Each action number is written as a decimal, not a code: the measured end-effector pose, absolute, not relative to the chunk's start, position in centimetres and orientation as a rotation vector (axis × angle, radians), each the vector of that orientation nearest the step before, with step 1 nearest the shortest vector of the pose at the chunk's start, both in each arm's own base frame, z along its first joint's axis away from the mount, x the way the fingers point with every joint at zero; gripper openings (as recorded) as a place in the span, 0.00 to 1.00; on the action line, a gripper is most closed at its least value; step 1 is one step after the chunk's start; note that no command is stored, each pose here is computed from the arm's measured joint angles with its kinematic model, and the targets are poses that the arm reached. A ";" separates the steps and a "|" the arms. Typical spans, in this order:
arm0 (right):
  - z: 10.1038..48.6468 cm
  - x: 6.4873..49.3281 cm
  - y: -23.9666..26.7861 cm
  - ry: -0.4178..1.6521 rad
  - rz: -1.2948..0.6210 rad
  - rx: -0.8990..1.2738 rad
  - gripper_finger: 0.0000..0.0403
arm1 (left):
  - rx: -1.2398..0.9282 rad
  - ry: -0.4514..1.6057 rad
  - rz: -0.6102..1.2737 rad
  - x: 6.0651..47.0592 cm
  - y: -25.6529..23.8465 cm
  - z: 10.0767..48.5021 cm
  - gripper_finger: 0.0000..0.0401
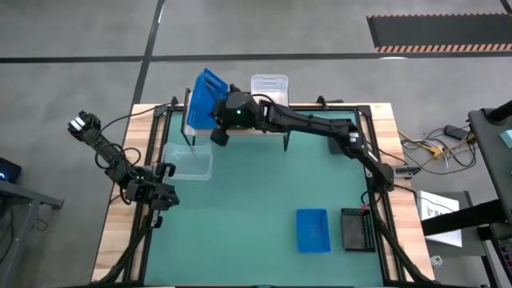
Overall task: Stack baskets on shelf by color
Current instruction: Stack the left blue bin on the other blue bin on the shelf, then stack the transparent bin on the other transparent bins on the shelf
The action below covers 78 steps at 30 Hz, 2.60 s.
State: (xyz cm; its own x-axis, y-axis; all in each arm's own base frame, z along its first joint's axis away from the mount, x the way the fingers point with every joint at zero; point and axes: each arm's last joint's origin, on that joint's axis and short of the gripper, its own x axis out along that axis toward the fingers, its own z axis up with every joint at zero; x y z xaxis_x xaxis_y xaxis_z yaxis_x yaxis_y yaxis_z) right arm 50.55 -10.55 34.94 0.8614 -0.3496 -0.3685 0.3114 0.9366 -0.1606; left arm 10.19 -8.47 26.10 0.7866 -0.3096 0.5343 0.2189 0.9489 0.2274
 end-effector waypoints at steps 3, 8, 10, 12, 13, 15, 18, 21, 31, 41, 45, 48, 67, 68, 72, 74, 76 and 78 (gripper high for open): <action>34.1 50.9 -11.2 0.420 -0.352 -0.107 0.02 | 0.157 -0.602 -0.286 10.2 -8.5 26.1 0.00; 33.7 51.0 -11.7 0.424 -0.361 -0.111 0.02 | 0.158 -0.599 -0.286 10.2 -8.5 26.1 0.00; 33.5 51.0 -11.9 0.428 -0.363 -0.116 0.02 | 0.158 -0.599 -0.287 10.2 -8.5 26.1 0.00; 33.3 51.1 -11.8 0.435 -0.361 -0.116 0.02 | 0.157 -0.599 -0.287 10.2 -8.5 26.1 0.00; 33.2 51.1 -11.8 0.438 -0.359 -0.117 0.02 | 0.158 -0.599 -0.287 10.2 -8.5 26.1 0.00; 32.9 51.2 -11.8 0.435 -0.359 -0.117 0.02 | 0.156 -0.599 -0.287 10.2 -8.5 26.1 0.00; 32.5 51.2 -11.9 0.449 -0.364 -0.118 0.02 | 0.156 -0.599 -0.288 10.2 -8.5 26.1 0.00; 31.9 51.2 -12.0 0.469 -0.367 -0.120 0.05 | 0.155 -0.599 -0.287 10.2 -8.5 26.1 0.00; 32.1 51.3 -12.1 0.448 -0.370 -0.120 0.27 | 0.154 -0.599 -0.288 10.2 -8.5 26.1 0.00; 32.6 51.8 -12.0 0.369 -0.364 -0.139 0.21 | 0.154 -0.599 -0.288 10.2 -8.5 26.1 0.00; 32.8 51.6 -10.4 0.421 -0.321 -0.215 0.07 | 0.149 -0.596 -0.290 10.3 -8.5 26.1 0.00; 34.7 50.9 -6.8 0.426 -0.240 -0.299 0.03 | 0.153 -0.590 -0.292 10.3 -8.6 26.0 0.00; 33.6 41.5 12.5 1.104 0.248 -0.305 0.02 | 0.130 -0.373 0.047 11.5 -8.3 24.8 0.00; 33.5 41.1 12.8 1.140 0.236 -0.284 0.02 | 0.135 -0.367 0.046 11.6 -8.4 24.7 0.00; 32.9 40.1 14.0 1.209 0.226 -0.272 0.02 | 0.107 -0.344 0.031 11.9 -8.7 24.3 0.00; 32.4 40.0 14.7 1.211 0.242 -0.285 0.02 | 0.096 -0.335 0.027 12.0 -8.8 24.1 0.00; 31.9 40.0 15.4 1.199 0.262 -0.300 0.02 | 0.094 -0.331 0.025 12.1 -8.9 24.0 0.00; 31.4 40.1 15.9 1.182 0.287 -0.322 0.02 | 0.091 -0.332 0.024 12.1 -8.9 24.0 0.00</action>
